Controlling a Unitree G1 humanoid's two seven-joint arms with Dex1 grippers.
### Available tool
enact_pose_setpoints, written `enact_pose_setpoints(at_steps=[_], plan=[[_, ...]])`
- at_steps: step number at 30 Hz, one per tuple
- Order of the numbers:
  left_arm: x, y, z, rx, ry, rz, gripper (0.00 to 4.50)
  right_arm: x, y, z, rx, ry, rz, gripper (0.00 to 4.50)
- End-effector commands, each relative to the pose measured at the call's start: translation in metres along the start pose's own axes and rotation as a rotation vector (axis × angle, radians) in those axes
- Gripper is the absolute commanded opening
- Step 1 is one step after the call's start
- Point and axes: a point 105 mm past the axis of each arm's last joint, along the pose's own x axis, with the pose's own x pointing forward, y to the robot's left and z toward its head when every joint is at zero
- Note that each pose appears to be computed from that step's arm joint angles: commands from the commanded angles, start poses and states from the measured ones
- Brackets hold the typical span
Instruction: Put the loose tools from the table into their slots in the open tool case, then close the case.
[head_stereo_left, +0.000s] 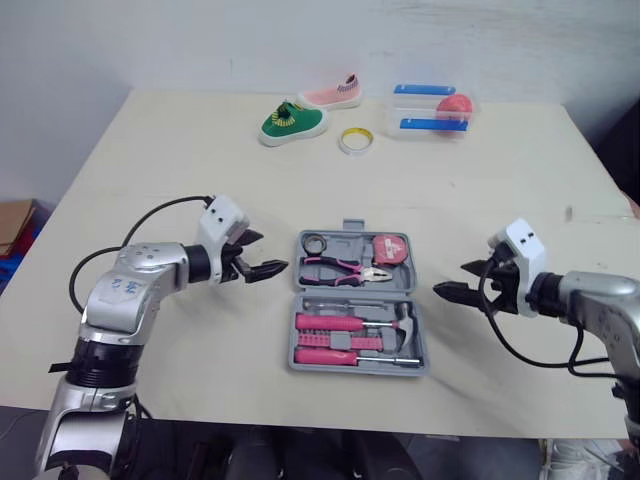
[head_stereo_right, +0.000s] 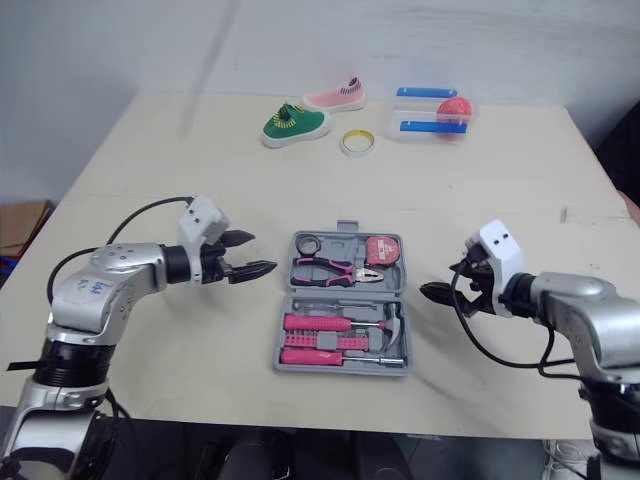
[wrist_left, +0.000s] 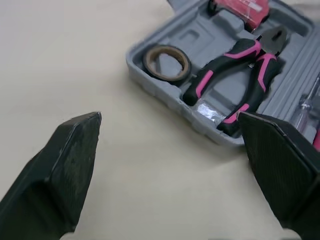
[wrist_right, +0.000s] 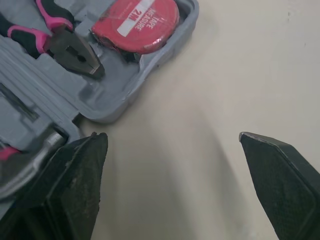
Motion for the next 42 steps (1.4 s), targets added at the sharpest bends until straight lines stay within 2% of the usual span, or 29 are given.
enact_pose_setpoints(at_steps=[1, 3, 8, 15, 22, 25, 26, 29, 31, 34, 36, 37, 42], plan=[[0.007, -0.003, 0.004, -0.025, 0.067, 0.062, 4.44, 0.005, 0.002, 0.008, 0.134, 0.063, -0.041, 4.5], [0.013, -0.008, 0.006, -0.096, 0.066, 0.052, 4.44, 0.011, -0.003, 0.012, 0.182, 0.093, -0.095, 4.5], [0.025, -0.001, 0.003, -0.136, 0.085, 0.12, 4.44, 0.024, -0.004, 0.019, 0.216, 0.129, -0.141, 4.5], [0.036, 0.007, 0.01, -0.14, 0.079, 0.204, 4.44, 0.039, -0.002, 0.022, 0.255, 0.164, -0.181, 4.5], [0.039, -0.001, -0.001, -0.156, 0.136, 0.174, 4.44, 0.049, -0.002, 0.013, 0.282, 0.198, -0.206, 4.5], [0.042, -0.006, -0.004, -0.147, 0.162, 0.146, 3.64, 0.055, 0.002, 0.007, 0.306, 0.213, -0.184, 4.5], [0.043, -0.007, -0.004, -0.143, 0.165, 0.14, 3.22, 0.056, 0.003, 0.007, 0.312, 0.212, -0.178, 4.5], [0.045, -0.012, 0.0, -0.138, 0.151, 0.114, 1.8, 0.059, 0.008, 0.011, 0.34, 0.178, -0.149, 3.6], [0.046, -0.015, 0.005, -0.153, 0.129, 0.099, 0.88, 0.059, 0.008, 0.016, 0.35, 0.153, -0.149, 2.61], [0.046, -0.017, 0.013, -0.193, 0.083, 0.087, 0.01, 0.057, 0.008, 0.024, 0.366, 0.107, -0.141, 1.18], [0.044, -0.017, 0.014, -0.2, 0.068, 0.091, 0.0, 0.055, 0.01, 0.028, 0.357, 0.086, -0.135, 0.18], [0.043, -0.017, 0.014, -0.209, 0.054, 0.091, 0.0, 0.052, 0.012, 0.031, 0.348, 0.061, -0.121, 0.04], [0.039, -0.018, 0.024, -0.19, -0.055, 0.067, 0.0, 0.039, 0.021, 0.052, 0.224, -0.083, -0.089, 0.04]])
